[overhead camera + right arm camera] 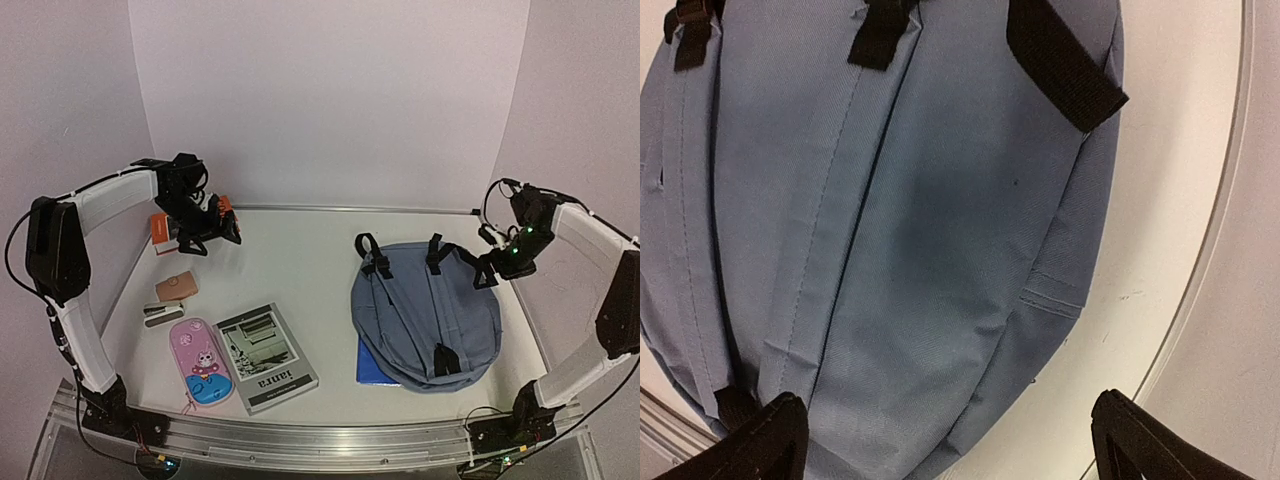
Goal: Pack the student bag
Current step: Adjust the student bag at the center of the board.
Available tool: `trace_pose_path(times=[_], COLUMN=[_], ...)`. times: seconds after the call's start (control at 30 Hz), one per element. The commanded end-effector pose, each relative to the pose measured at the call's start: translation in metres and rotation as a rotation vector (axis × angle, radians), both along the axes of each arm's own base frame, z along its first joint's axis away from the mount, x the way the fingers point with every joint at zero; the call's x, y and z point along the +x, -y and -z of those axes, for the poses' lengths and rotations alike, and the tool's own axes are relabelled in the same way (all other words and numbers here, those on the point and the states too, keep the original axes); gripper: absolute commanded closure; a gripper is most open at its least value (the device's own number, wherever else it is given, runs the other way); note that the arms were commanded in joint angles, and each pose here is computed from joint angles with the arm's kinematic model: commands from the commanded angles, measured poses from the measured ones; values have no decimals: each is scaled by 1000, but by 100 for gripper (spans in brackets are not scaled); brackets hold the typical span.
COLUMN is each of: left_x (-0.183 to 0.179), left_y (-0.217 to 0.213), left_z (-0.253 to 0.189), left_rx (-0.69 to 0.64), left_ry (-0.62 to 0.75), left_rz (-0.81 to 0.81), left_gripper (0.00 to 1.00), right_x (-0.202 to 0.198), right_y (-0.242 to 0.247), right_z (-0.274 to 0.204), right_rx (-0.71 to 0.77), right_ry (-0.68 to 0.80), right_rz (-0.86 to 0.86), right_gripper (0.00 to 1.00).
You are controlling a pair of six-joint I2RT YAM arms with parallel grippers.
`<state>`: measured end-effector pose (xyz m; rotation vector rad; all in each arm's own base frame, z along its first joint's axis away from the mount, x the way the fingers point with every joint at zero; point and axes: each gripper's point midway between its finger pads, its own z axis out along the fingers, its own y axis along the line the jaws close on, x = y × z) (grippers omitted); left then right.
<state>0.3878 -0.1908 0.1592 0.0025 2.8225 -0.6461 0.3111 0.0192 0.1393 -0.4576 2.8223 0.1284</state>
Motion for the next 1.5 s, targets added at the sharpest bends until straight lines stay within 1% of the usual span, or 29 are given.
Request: trace_pose_path(times=[0.0,0.13,0.37,0.53,0.63,0.67,0.7,0.77,0.8,0.87,0.9,0.93,0.97,1.1,1.3,1.4,1.47], left_x=[-7,-7,2,6,10,11,12,13,13,13,14,13,14,13,12,13,14], left_y=[9,12,27,42,45,45,46,47,47,48,48,48,48,48,51,54,55], left_z=[-23,-23,-25,-24,-25,-26,-27,-28,-28,-29,-29,-30,-30,-31,-31,-32,-35], left_rx=[-2,10,-19,-33,-38,-39,-42,-48,-50,-51,-52,-53,-54,-57,-76,-88,-93], left_ry=[53,55,57,43,43,46,48,50,49,50,51,52,53,56,47,46,50], left_rz=[42,45,72,109,108,108,109,108,108,108,107,108,107,107,113,119,121], left_gripper=[0,0,0,0,0,0,0,0,0,0,0,0,0,0,0,0,0], right_x=[-13,-14,-3,-2,5,8,11,17,21,29,33,36,40,49,43,44,57], right_y=[5,16,40,24,12,8,3,-5,-9,-17,-21,-25,-27,-37,-49,-49,-42], right_z=[33,65,99,120,119,115,109,94,83,60,47,33,21,-35,-103,-137,-169], right_rx=[6,20,55,178,265,298,330,393,422,483,514,540,562,639,691,677,627], right_ry=[-152,-259,-327,-407,-415,-410,-400,-377,-356,-314,-293,-272,-254,-167,-32,72,197], right_rz=[9,44,130,152,160,163,166,165,162,153,149,147,144,106,-5,-40,-25], right_gripper=[2,2,2,2,2,5,11,28,38,65,83,98,100,100,100,100,100])
